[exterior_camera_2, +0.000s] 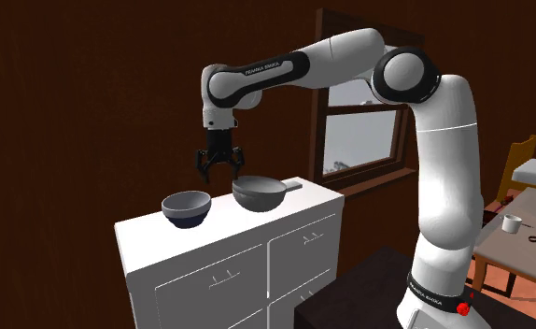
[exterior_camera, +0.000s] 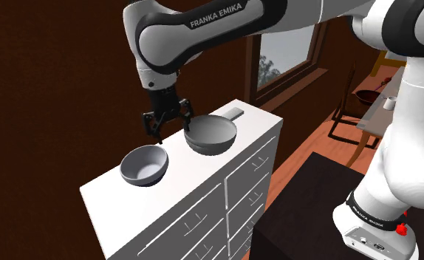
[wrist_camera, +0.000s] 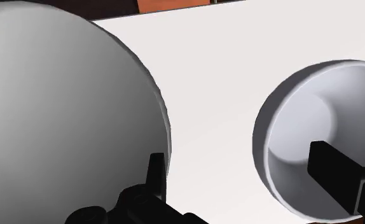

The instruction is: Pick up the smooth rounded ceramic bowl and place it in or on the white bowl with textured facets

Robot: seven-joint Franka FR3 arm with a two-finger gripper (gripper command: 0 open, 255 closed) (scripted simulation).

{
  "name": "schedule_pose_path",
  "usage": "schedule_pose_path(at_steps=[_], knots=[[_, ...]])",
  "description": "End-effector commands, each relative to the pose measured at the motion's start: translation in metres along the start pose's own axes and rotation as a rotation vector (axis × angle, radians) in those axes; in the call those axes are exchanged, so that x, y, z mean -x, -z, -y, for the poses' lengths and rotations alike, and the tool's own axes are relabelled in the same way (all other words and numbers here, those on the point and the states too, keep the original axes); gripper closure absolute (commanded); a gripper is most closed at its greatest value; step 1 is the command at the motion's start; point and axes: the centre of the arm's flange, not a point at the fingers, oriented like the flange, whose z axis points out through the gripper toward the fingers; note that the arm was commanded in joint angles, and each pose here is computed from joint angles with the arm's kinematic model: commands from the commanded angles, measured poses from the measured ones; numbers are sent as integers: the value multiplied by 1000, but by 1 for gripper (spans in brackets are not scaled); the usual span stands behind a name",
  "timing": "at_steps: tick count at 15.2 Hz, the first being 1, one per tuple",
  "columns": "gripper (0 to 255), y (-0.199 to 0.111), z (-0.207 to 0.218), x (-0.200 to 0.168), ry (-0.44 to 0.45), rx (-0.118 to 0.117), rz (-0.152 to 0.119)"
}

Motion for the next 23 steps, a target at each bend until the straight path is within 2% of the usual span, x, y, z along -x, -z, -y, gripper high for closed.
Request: schedule_pose_path(at_steps=[1,3,10,18,19,23], knots=[[0,-5,21,-15,-4,-2,-1],[0,-9,36,-24,-5,-3,-1],[0,-49,36,-24,-5,-3,-1],[0,-49,36,-24,-5,-3,-1],[255,-49,36,-24,-5,-3,-1],[255,-49,36,-24,-5,-3,-1]])
